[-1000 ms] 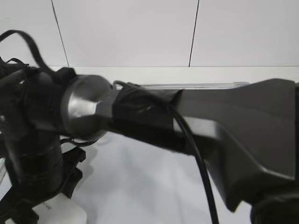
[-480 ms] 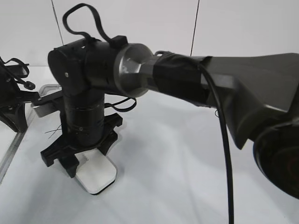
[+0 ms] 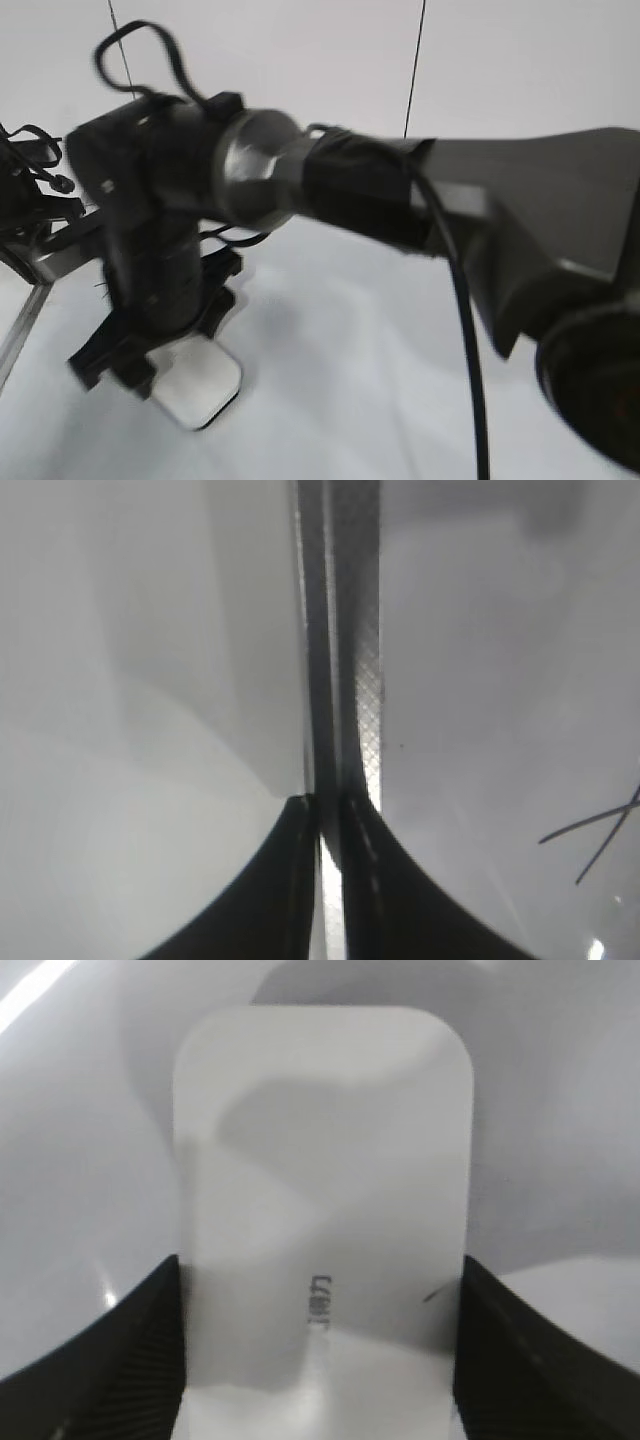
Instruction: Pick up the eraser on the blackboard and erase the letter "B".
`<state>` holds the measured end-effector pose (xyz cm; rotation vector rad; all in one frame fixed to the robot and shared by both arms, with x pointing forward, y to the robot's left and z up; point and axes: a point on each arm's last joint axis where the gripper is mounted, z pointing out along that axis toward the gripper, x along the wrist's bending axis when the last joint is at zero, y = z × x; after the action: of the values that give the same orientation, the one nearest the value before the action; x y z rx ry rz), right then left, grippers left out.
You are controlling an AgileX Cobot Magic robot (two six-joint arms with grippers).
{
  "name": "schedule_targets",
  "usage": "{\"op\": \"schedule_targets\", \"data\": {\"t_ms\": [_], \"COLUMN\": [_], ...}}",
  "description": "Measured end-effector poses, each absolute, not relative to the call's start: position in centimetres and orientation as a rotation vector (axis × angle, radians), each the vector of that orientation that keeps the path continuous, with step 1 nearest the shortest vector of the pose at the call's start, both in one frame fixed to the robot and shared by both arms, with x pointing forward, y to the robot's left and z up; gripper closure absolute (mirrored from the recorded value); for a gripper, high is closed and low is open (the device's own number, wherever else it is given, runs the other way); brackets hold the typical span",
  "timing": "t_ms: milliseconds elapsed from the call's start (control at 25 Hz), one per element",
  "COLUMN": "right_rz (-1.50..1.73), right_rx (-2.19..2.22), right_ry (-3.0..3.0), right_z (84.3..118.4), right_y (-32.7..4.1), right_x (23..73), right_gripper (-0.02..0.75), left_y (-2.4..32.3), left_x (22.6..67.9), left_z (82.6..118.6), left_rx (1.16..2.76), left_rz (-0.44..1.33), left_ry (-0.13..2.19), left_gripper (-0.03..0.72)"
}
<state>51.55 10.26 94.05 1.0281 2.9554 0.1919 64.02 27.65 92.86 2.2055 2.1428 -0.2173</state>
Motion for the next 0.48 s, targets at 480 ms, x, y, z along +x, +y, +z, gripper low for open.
{"op": "schedule_targets", "data": {"t_ms": [480], "right_rz": [0.198], "right_rx": [0.703], "right_ry": [3.078], "right_z": [93.9], "right_y": [15.3], "right_x": [42.3], "right_gripper": [0.204], "left_y": [27.7], "left_x": [63.9], "left_z": [92.9], "left_rx": [2.218], "left_rz": [-0.233], "left_ry": [2.148], "left_gripper": [0.639]}}
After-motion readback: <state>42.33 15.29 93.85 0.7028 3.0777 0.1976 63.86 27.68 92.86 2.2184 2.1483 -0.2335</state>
